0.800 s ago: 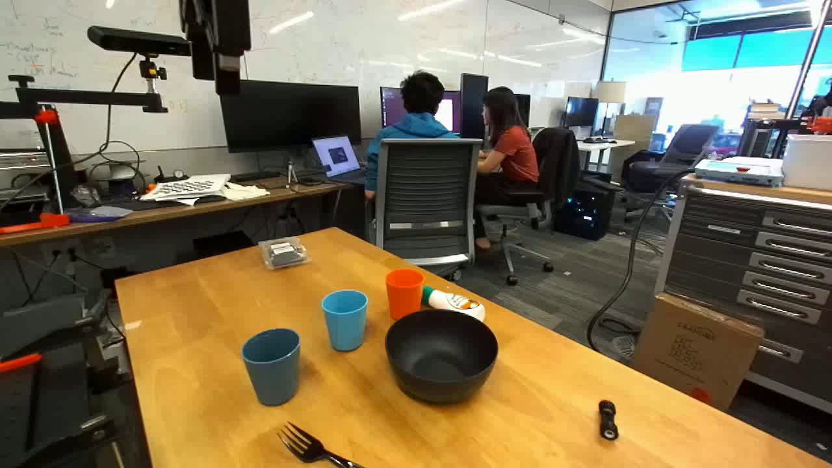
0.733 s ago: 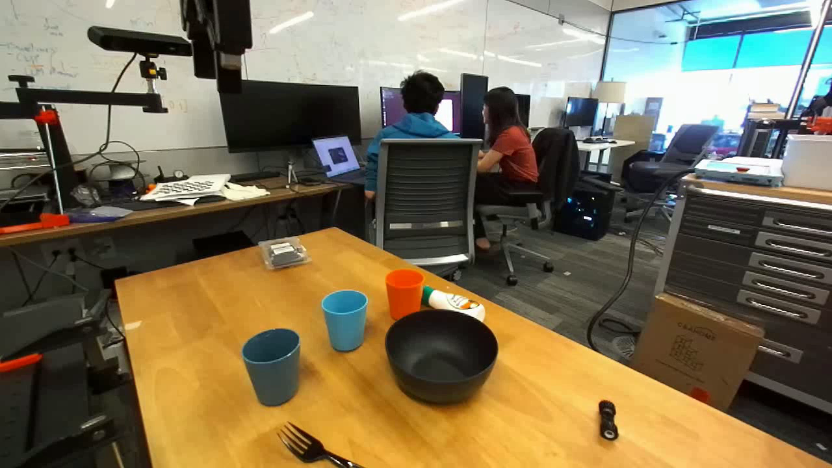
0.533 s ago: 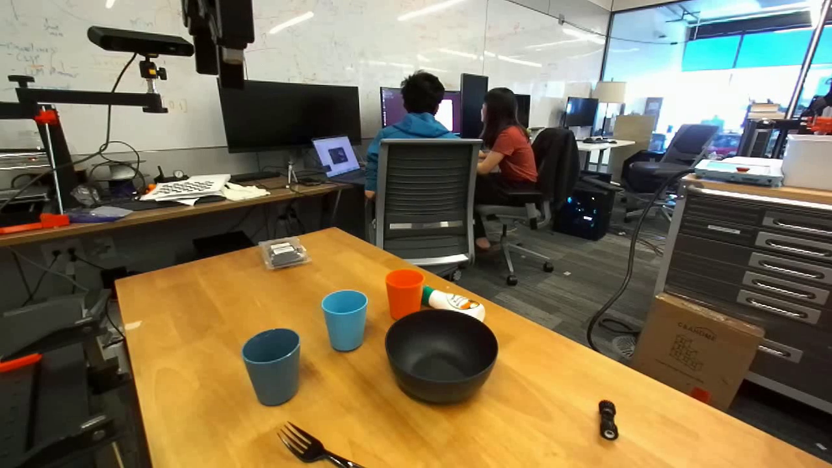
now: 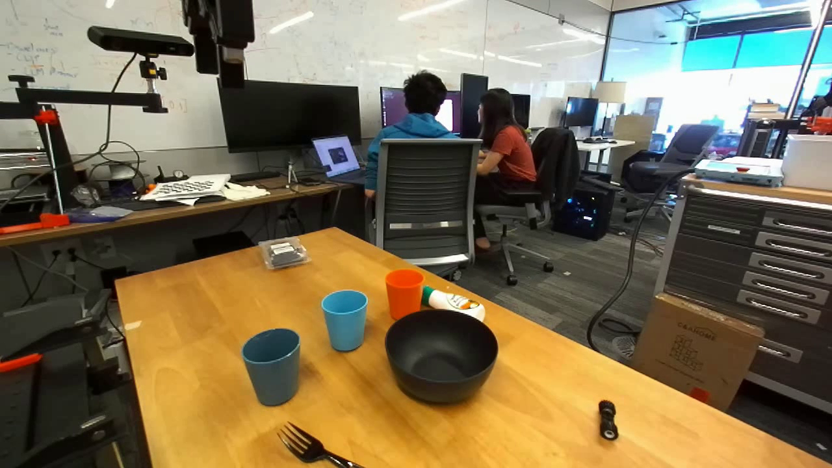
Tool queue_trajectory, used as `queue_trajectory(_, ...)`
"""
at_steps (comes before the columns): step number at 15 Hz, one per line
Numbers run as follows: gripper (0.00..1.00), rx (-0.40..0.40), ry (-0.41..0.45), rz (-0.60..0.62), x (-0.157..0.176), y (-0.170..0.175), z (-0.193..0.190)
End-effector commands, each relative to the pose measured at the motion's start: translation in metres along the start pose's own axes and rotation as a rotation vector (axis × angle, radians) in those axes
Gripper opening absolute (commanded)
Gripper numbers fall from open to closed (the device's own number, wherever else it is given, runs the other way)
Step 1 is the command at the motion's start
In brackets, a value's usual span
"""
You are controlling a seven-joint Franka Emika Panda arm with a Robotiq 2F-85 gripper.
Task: Put the cups into each other in the black bowl and put the fork in them beginning with the dark blue one, then the light blue one, and finally the orange one
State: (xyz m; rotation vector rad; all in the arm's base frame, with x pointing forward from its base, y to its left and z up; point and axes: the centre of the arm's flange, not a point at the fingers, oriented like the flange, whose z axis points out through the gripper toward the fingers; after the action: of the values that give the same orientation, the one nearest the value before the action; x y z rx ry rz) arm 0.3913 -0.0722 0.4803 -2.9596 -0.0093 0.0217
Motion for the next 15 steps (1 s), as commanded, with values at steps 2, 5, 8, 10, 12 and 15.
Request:
queue_trajectory(2, 1.0, 0.0, 0.0, 0.0, 0.0, 0.0, 0.0)
queue_trajectory(5, 1.0, 0.0, 0.0, 0.0, 0.0, 0.0, 0.0)
queue_trajectory(8, 1.0, 0.0, 0.0, 0.0, 0.0, 0.0, 0.0)
queue_trajectory(10, 1.0, 0.0, 0.0, 0.0, 0.0, 0.0, 0.0)
queue_trajectory(12, 1.0, 0.0, 0.0, 0.0, 0.0, 0.0, 0.0)
queue_trajectory(15, 1.0, -0.017, 0.018, 0.004, 0.0, 0.008, 0.025)
